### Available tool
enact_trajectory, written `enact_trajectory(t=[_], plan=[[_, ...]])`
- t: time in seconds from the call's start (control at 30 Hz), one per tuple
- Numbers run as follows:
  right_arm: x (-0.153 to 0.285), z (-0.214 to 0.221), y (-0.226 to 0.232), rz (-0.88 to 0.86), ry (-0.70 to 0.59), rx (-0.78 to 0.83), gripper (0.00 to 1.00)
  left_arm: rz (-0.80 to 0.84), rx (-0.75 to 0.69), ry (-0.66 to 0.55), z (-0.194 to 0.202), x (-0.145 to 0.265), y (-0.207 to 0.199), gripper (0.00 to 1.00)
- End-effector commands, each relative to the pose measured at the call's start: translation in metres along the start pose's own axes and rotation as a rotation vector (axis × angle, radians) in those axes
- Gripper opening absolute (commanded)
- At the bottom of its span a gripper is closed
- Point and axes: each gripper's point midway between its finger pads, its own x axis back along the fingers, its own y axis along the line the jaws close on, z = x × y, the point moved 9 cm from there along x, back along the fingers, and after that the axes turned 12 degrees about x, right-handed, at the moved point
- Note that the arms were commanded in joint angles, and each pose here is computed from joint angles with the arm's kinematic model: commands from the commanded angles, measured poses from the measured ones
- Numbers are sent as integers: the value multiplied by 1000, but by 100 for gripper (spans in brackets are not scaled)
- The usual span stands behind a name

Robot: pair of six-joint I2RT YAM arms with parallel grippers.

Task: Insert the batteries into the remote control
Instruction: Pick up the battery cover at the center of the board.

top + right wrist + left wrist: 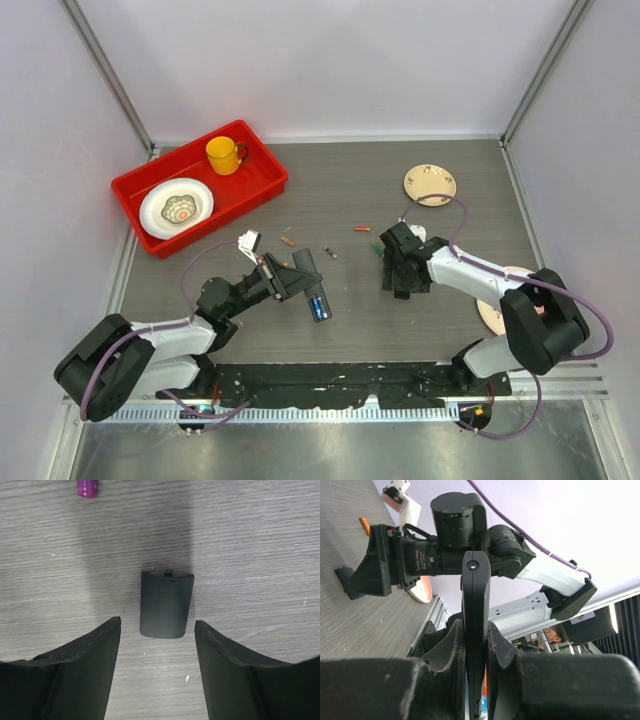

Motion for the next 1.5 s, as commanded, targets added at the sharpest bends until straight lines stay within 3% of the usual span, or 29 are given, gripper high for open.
enact_trajectory(t=[0.0,0.43,1.0,1.1,1.27,1.47], plan=[[-11,1,-2,-31,-7,6,65,32,-45,9,1,2,-5,0],[-26,6,-8,-42,36,12,57,22,-26,20,-1,-5,0,0],[-26,13,-5,-105,78,-18,29,27,-23,27,-2,-8,1,0],[-3,2,-4,-136,-1,-47,25,25,-25,28,-2,-9,2,0],[70,-19,-4,-217,-139,-20,22,21,-28,16,-7,-17,2,0],[138,-18,5,-359,-152,108,14,5,-22,-33,-14,-29,8,0]])
